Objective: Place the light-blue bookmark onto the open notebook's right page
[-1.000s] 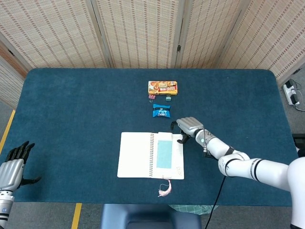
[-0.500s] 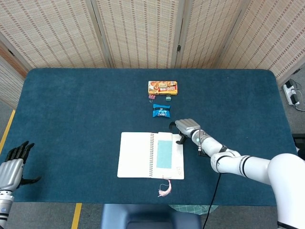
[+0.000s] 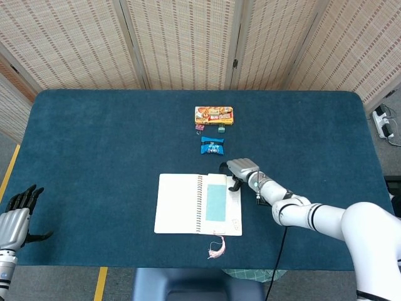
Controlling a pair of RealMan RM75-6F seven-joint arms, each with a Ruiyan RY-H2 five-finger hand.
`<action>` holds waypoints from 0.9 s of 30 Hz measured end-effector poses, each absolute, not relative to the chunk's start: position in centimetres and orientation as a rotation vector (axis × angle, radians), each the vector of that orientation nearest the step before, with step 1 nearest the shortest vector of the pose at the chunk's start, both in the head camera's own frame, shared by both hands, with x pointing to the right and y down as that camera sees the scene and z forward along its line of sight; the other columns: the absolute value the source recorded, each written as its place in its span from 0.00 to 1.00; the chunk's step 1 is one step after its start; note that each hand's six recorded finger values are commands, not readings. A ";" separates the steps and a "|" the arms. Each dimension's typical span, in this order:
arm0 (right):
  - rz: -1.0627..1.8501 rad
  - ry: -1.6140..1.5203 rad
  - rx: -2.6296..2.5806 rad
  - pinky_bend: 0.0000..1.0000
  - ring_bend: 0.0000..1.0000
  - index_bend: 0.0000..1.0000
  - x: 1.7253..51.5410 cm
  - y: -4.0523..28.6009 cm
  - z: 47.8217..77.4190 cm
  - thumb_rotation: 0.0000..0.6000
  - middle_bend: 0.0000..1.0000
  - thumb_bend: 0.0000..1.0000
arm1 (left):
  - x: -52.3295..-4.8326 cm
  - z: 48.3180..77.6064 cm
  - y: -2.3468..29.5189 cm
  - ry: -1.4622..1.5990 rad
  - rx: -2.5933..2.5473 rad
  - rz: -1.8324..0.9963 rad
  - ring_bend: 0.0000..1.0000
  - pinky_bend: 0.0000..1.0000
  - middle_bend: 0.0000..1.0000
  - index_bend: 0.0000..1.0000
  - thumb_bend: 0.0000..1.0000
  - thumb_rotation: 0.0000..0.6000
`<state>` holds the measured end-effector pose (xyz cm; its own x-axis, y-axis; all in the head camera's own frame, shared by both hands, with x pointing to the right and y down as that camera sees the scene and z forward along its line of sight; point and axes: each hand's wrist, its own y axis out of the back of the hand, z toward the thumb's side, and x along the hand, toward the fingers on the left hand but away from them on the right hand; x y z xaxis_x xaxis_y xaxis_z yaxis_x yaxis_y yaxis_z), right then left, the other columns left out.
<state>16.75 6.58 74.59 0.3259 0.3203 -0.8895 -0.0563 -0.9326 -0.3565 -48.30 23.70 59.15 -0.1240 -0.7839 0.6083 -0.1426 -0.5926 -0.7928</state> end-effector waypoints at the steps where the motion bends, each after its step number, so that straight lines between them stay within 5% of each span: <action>1: 1.638 -0.234 -2.275 1.00 1.00 0.25 16.7 6.6 74.6 1.00 1.00 0.33 | -48.3 59.1 23.7 1.029 -1.674 -1.765 0.00 0.00 0.00 0.03 0.11 1.00; 27: 1.587 -0.212 -2.293 1.00 1.00 0.27 15.3 7.2 74.6 1.00 1.00 0.33 | -48.3 58.8 23.6 1.041 -1.674 -1.754 0.00 0.00 0.00 0.03 0.11 1.00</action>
<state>15.30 7.20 74.55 0.3637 0.3123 -0.8776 -0.0715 -0.9300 -0.3605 -48.27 23.65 58.84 -0.1213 -0.7900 0.6010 -0.1494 -0.5840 -0.7979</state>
